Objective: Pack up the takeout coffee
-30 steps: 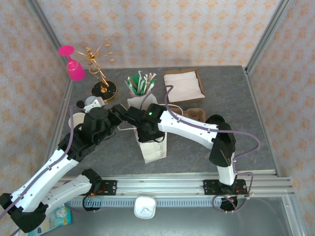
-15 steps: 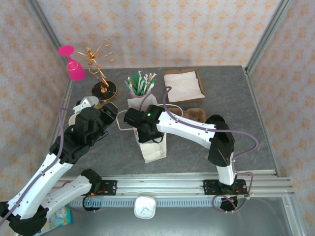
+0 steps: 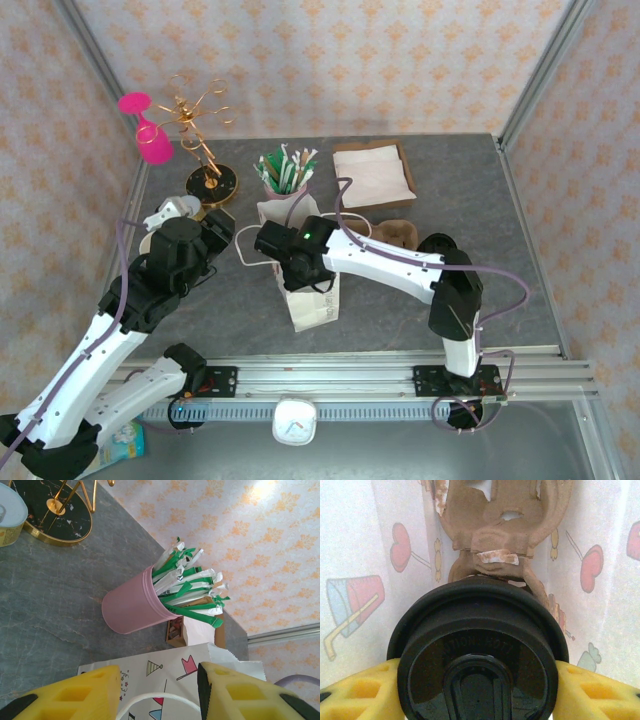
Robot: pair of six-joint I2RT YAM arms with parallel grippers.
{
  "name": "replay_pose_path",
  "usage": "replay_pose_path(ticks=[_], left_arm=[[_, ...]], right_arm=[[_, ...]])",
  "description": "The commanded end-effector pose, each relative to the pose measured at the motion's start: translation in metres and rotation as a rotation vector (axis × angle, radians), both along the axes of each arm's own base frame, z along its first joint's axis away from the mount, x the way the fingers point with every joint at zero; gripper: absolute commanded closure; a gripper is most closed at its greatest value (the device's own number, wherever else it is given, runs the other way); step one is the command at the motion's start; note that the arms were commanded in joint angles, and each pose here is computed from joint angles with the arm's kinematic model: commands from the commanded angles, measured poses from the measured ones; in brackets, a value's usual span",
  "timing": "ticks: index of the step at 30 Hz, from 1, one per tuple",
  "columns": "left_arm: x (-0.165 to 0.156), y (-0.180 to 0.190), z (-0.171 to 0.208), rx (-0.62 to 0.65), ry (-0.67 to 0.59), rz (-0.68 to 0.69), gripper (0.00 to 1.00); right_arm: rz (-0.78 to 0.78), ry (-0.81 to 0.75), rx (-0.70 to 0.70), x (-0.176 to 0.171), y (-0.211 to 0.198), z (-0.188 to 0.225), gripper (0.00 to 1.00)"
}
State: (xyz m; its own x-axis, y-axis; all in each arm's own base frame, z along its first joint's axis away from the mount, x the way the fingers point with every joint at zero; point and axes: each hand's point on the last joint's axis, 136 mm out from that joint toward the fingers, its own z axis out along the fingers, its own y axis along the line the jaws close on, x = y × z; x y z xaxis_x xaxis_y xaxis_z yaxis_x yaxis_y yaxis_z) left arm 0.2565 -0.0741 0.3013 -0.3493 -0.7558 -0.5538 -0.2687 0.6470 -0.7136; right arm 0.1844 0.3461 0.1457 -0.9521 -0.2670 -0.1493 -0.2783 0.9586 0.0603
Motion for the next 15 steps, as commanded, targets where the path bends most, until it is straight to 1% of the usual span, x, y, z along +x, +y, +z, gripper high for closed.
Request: replay_pose_path(ticks=[1,13,15], left_arm=[[-0.001,0.002,0.009,0.014,-0.014,-0.01,0.54],[0.001,-0.001,0.006,0.009,-0.007,-0.025,0.54],[0.002,-0.002,0.006,0.008,-0.005,-0.027,0.54]], right_arm=[[-0.021,0.002,-0.158,0.004,-0.029,-0.02,0.39],[-0.027,-0.024,-0.123,0.006,-0.023,-0.002,0.32],[-0.03,-0.03,-0.119,0.006,-0.023,0.0,0.29]])
